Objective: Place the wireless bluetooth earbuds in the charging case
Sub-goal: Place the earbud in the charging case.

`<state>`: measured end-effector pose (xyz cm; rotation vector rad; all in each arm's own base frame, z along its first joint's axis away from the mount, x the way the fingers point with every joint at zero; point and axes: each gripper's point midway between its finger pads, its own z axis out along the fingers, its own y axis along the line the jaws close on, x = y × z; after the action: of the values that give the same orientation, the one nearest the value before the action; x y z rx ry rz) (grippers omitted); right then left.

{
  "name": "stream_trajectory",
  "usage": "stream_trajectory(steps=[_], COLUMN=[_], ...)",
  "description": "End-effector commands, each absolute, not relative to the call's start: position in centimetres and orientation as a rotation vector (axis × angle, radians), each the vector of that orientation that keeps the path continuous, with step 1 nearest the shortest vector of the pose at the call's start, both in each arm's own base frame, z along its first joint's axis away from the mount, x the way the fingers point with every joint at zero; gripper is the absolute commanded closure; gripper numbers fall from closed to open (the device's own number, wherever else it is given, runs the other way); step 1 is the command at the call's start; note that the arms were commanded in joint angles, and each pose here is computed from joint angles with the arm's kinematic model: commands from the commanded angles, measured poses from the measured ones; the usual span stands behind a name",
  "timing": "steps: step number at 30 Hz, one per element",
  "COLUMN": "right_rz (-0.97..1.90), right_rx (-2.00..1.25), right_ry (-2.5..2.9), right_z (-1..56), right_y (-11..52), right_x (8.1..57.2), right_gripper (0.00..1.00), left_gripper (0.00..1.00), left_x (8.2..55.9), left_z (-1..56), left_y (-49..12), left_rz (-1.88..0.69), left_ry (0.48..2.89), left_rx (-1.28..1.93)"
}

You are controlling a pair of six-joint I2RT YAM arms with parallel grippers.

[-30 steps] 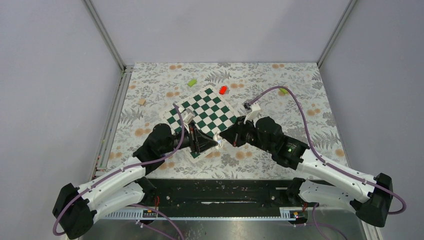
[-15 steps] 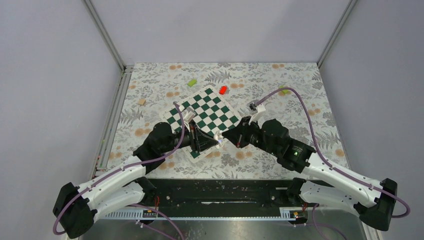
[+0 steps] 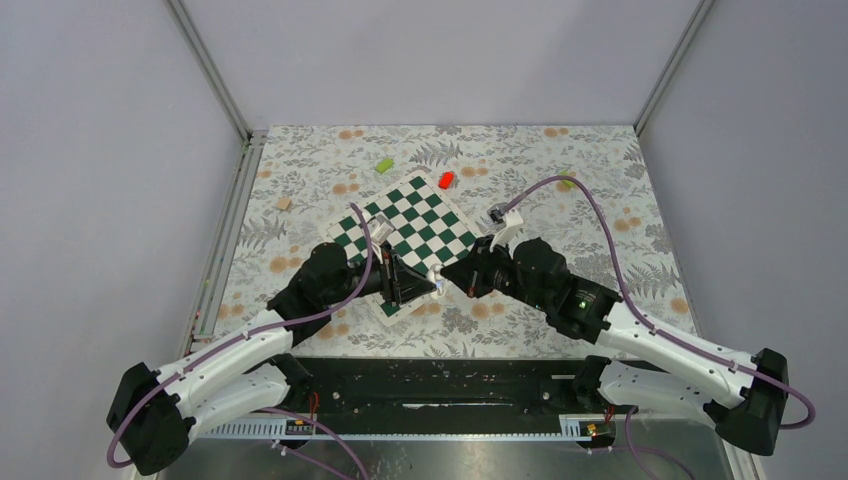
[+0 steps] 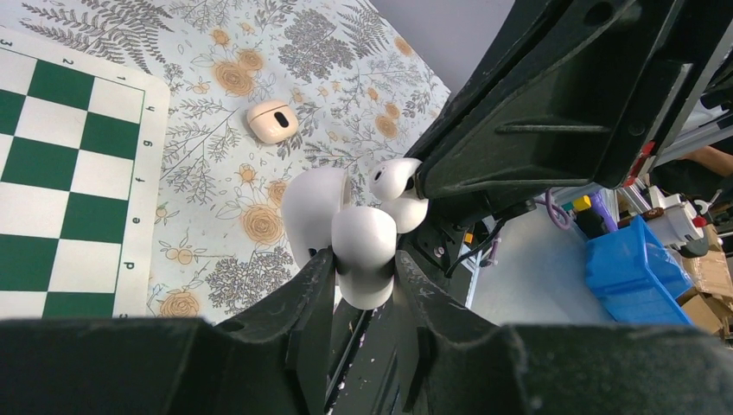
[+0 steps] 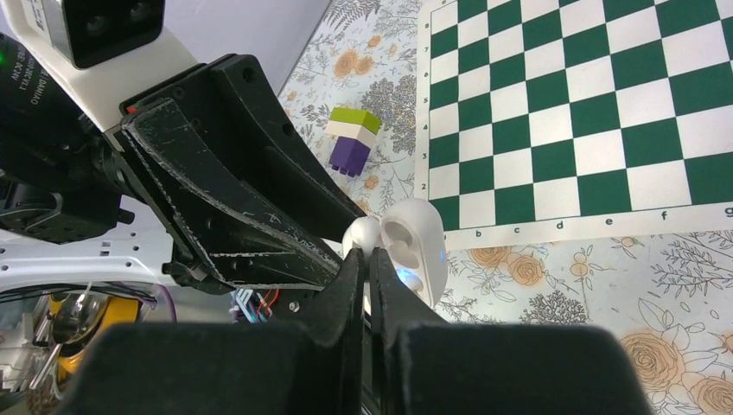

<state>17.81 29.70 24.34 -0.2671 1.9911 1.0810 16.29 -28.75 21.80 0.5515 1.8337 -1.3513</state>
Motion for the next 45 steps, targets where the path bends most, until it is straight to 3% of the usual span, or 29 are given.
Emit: stream_trajectory(steps=[1, 32, 38, 45], right_rz=[1.059, 0.977, 0.963, 0.976], right_rx=[-0.257, -0.213, -0.211, -0.209], right_ry=[1.984, 1.991, 1.995, 2.002], right_z=[24.1, 22.7, 22.9, 23.3], right_y=[30.0, 30.4, 30.4, 30.3], right_x=[18.2, 19.1, 19.2, 18.9], right_gripper=[1.00, 1.00, 0.90, 0.61], left_gripper=[1.00, 1.00, 1.00, 1.00], left_x=[16.7, 16.5, 16.4, 16.4], left_z=[25.9, 26.5, 26.4, 26.3], left_y=[-29.2, -29.4, -29.4, -29.2], left_rz=[-1.378, -1.402, -1.403, -1.396], left_ry=[1.695, 1.680, 1.683, 1.688], left_rx=[0.556, 0.560, 0.561, 0.557])
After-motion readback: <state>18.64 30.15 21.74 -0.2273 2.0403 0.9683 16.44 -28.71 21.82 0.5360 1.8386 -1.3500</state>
